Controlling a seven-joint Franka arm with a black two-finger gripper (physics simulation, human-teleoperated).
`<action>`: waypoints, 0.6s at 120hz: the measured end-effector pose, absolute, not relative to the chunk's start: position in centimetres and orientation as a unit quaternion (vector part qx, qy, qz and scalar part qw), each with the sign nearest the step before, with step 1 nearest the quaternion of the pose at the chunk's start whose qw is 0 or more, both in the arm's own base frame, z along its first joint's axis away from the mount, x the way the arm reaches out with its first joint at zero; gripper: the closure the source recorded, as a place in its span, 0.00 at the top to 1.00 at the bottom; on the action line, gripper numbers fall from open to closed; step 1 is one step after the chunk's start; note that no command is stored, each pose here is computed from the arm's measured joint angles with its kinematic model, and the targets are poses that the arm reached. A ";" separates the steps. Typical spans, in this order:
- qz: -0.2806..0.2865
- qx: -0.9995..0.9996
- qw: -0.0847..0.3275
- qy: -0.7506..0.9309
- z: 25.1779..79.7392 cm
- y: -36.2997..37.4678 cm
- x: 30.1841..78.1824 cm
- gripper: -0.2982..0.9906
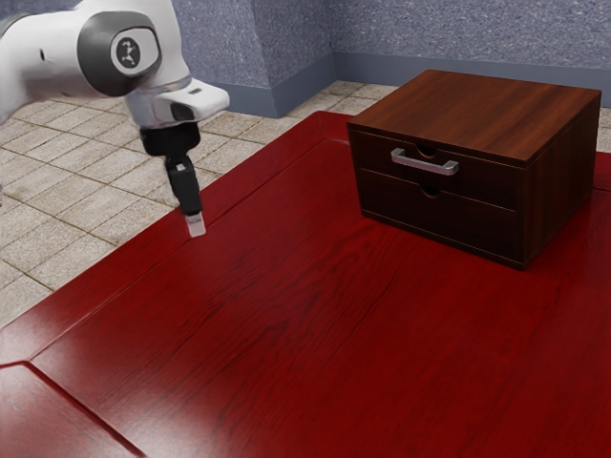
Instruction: Pull the drawer handle with one arm to open the drawer
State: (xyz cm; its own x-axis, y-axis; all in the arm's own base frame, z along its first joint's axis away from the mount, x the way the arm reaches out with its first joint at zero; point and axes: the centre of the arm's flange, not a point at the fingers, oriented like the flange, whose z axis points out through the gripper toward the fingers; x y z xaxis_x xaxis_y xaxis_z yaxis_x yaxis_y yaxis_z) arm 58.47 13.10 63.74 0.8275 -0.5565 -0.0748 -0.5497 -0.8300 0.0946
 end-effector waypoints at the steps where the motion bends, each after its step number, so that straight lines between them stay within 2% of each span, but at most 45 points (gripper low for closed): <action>1: -0.050 0.956 0.035 -0.286 63.7 13.1 58.5 0.76; 22: -0.045 0.975 0.040 -0.216 64.0 13.7 58.3 0.77; 32: 0.036 0.979 0.009 -0.200 73.1 12.8 54.9 0.77; 40: 0.083 0.974 -0.009 -0.209 76.3 11.6 54.1 0.77; 56: 0.122 0.957 -0.033 -0.262 74.6 7.6 58.5 0.77; 72: 0.155 0.942 -0.047 -0.295 74.8 6.9 59.8 0.77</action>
State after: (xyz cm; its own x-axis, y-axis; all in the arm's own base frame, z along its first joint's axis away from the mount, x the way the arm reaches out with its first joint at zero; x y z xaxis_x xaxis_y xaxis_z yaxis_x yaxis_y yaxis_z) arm 59.79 6.90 74.76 0.7787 -0.5692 0.2637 -0.5405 -0.8222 -0.1787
